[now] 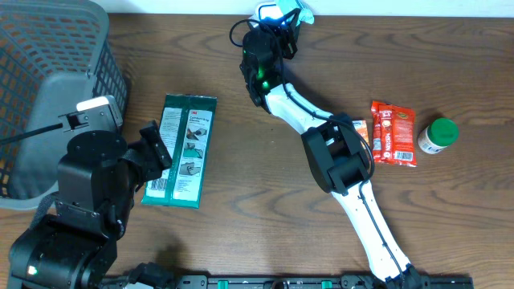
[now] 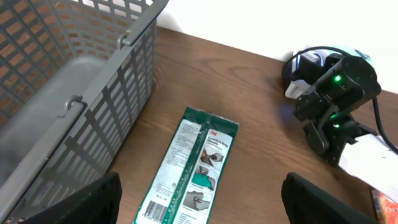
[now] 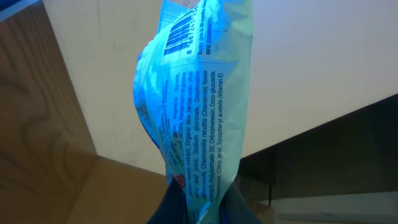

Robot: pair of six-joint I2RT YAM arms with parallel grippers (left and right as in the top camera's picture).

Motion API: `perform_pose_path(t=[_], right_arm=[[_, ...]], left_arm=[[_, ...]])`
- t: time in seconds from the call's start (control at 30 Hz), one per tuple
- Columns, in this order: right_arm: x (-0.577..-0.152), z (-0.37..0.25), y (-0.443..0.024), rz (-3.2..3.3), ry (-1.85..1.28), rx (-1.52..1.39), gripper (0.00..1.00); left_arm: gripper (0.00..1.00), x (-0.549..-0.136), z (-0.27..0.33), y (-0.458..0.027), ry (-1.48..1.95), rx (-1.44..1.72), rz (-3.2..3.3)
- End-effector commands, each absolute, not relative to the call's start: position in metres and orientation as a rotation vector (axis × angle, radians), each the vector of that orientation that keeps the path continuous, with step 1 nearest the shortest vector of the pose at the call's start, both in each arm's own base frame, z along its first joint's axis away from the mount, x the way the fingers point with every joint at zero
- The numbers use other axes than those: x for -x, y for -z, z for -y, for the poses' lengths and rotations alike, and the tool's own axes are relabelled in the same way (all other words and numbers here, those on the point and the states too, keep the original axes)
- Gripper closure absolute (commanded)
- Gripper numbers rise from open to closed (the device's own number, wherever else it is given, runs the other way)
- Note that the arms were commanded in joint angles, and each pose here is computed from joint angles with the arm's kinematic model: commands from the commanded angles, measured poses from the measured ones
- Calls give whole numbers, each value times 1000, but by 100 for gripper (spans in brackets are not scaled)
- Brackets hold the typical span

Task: Scan the item barcode
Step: 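Hold the wipes pouch up in front of the white scanner, then carry the wipes pouch right and drop it on the red packets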

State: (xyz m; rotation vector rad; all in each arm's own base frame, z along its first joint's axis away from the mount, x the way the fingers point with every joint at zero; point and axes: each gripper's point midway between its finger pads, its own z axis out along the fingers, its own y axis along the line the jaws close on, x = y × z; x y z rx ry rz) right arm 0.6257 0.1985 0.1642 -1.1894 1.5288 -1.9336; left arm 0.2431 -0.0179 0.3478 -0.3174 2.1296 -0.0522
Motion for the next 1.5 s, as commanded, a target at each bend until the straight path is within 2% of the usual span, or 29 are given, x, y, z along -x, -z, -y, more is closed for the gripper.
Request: perform_pose_path(t=[0.0, 0.17, 0.43, 0.5, 0.6, 0.8, 0.93, 1.17, 1.47], right_arm=[[-625, -206, -180, -1499, 1948, 1221, 99], [-621, -213, -198, -1547, 1771, 969, 99], [-590, -195, -319, -1627, 1556, 728, 99], [-576, -192, -334, -1671, 1458, 744, 99], [-524, -187, -341, -1860, 1074, 801, 99], [-431, -168, -314, -2317, 274, 673, 99], [-387, -131, -286, -2620, -1, 540, 99], [-368, -35, -218, -2945, 4, 188, 99], [-361, 32, -124, -3052, 62, -120, 98]], left_arm=[[18, -242, 15, -350, 38, 316, -2121], [18, -242, 15, -350, 38, 316, -2121], [18, -242, 15, -350, 38, 316, -2121], [18, -242, 15, -350, 37, 316, -2122], [18, -242, 15, -350, 37, 316, -2122], [18, -242, 15, -350, 38, 316, -2122], [18, -242, 15, -350, 38, 316, -2121], [18, -242, 15, -350, 38, 316, -2121], [18, -242, 15, -350, 37, 316, -2122]])
